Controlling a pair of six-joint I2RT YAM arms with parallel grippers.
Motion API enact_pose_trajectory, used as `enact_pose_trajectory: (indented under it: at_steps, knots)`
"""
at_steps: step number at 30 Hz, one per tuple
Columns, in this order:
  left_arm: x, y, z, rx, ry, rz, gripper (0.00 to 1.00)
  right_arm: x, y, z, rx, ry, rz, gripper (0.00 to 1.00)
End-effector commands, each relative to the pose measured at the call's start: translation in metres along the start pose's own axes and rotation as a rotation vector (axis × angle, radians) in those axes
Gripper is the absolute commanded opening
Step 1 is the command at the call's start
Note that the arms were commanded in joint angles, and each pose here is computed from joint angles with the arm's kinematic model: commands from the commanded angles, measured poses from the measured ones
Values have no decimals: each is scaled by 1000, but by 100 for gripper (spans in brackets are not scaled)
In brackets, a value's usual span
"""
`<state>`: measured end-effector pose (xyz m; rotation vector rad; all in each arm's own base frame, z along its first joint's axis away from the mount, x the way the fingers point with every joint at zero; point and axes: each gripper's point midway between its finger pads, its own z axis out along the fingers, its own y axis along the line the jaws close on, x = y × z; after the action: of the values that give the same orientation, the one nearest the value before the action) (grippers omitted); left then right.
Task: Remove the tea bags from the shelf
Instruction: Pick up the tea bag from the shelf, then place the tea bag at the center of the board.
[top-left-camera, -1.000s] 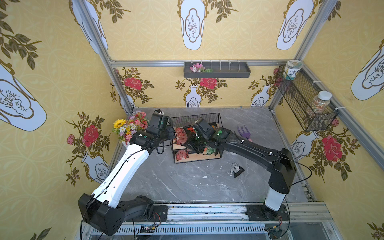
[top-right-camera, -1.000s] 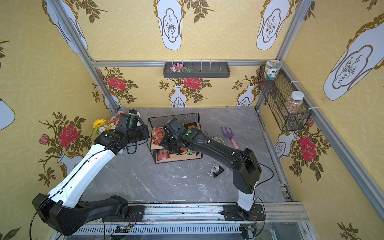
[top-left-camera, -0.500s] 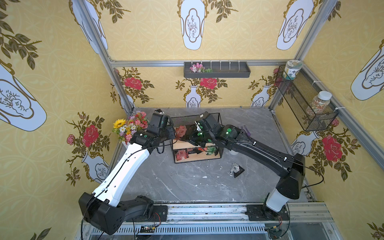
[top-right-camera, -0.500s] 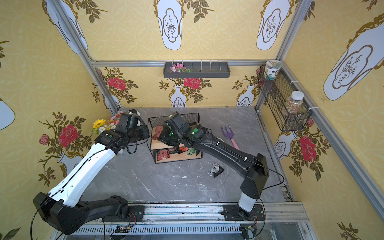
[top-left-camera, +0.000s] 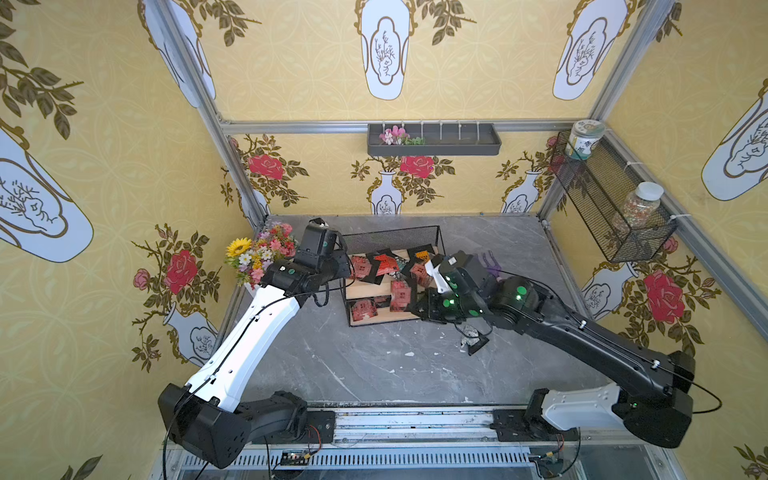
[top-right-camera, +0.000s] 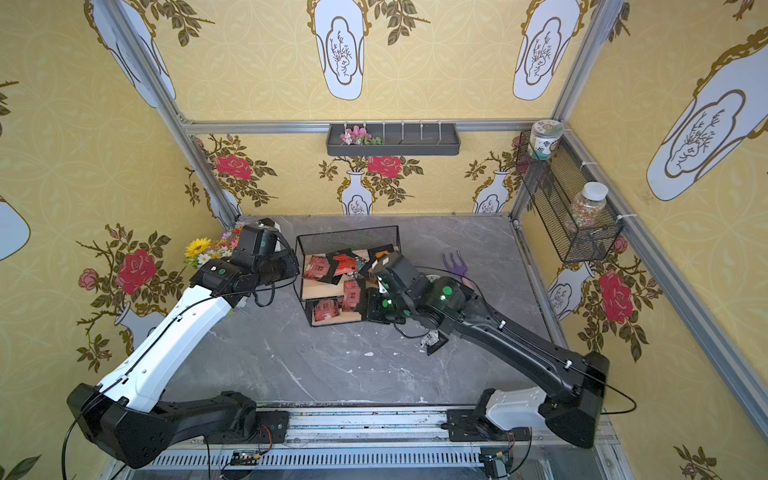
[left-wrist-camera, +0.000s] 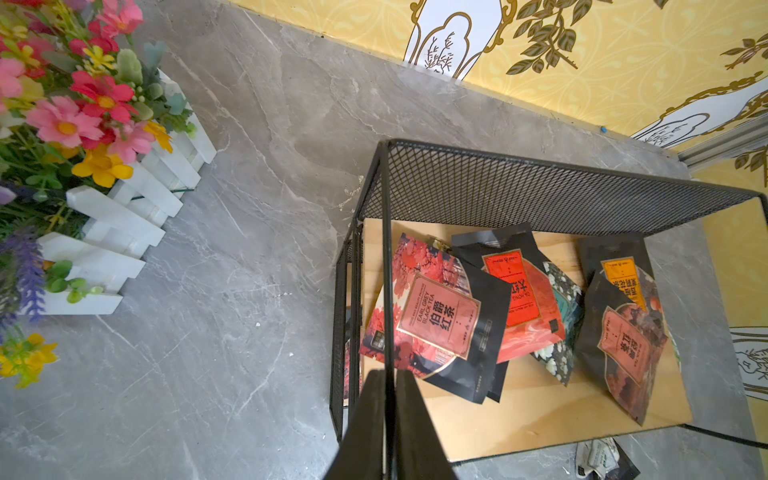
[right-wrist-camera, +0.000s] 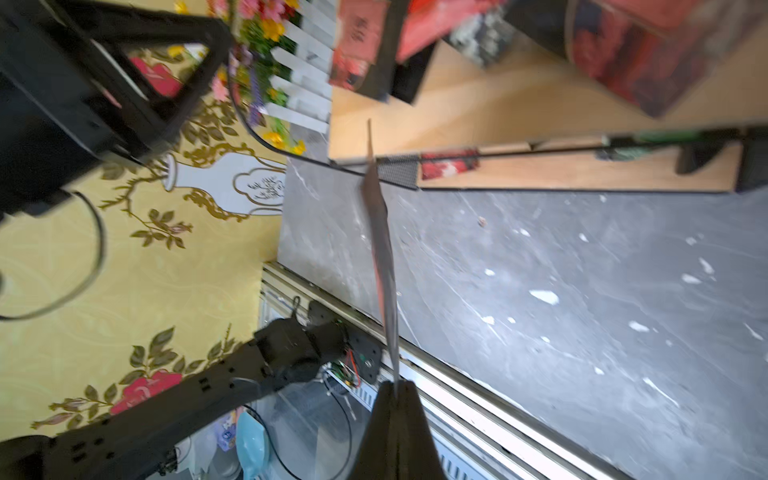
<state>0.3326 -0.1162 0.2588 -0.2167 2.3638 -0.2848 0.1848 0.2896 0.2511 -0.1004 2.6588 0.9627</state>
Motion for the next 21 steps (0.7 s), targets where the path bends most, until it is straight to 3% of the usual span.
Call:
enact_pose_trajectory:
  at_steps: [1, 6, 11, 16, 21]
  knots:
    - [-1, 1, -2, -2, -7, 10, 13, 24, -48, -7, 127, 23, 33, 0]
    - [-1, 1, -3, -1, -9, 6, 13, 39, -121, -13, 265, 0, 233, 0]
    - [-1, 1, -3, 0, -7, 6, 13, 28, -166, -4, 274, -31, 437, 0]
    - [0, 1, -1, 0, -3, 6, 13, 6, -192, 15, 227, -73, 574, 0]
    - [0, 0, 0, -1, -1, 7, 13, -16, -207, 24, 225, -104, 620, 0]
